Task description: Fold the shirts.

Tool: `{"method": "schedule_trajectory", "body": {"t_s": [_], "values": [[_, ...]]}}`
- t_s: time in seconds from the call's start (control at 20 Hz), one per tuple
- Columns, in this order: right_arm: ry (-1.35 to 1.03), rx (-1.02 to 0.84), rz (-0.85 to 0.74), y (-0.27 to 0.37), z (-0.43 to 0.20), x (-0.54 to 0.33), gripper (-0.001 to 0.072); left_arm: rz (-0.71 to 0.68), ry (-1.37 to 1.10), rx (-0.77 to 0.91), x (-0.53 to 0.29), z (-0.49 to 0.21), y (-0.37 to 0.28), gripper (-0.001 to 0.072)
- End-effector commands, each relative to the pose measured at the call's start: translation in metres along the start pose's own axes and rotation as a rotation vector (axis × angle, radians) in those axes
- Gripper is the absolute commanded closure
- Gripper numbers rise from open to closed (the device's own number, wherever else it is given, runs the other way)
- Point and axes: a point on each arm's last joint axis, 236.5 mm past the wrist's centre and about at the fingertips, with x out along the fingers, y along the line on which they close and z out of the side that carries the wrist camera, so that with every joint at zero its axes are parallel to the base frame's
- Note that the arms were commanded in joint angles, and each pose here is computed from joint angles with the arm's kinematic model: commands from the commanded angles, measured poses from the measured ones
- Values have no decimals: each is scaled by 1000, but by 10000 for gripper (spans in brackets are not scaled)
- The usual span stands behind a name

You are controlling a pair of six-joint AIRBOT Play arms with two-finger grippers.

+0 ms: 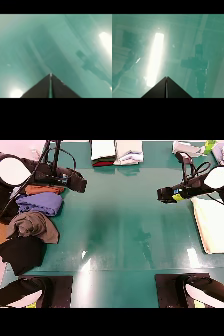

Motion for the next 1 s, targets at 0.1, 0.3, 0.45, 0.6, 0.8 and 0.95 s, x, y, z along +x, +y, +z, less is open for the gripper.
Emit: {"method": "schedule_trajectory", "body": {"t_s": [0.1,0.3,0.45,0.6,0.8,0.95], "values": [[1,-1,0,0,0,0,691,373,-133,43,-12,32,113,35],[1,-1,0,0,0,0,692,544,-49,-129,7,-10,234,34],[1,0,0,0,0,0,692,583,48,-237,48,-63,298,34],[1,0,0,0,0,0,692,590,153,-303,98,-124,339,34],[0,0,0,0,0,0,692,584,161,-305,140,-154,359,35],[1,0,0,0,0,0,692,590,104,-290,141,-139,364,38]]}}
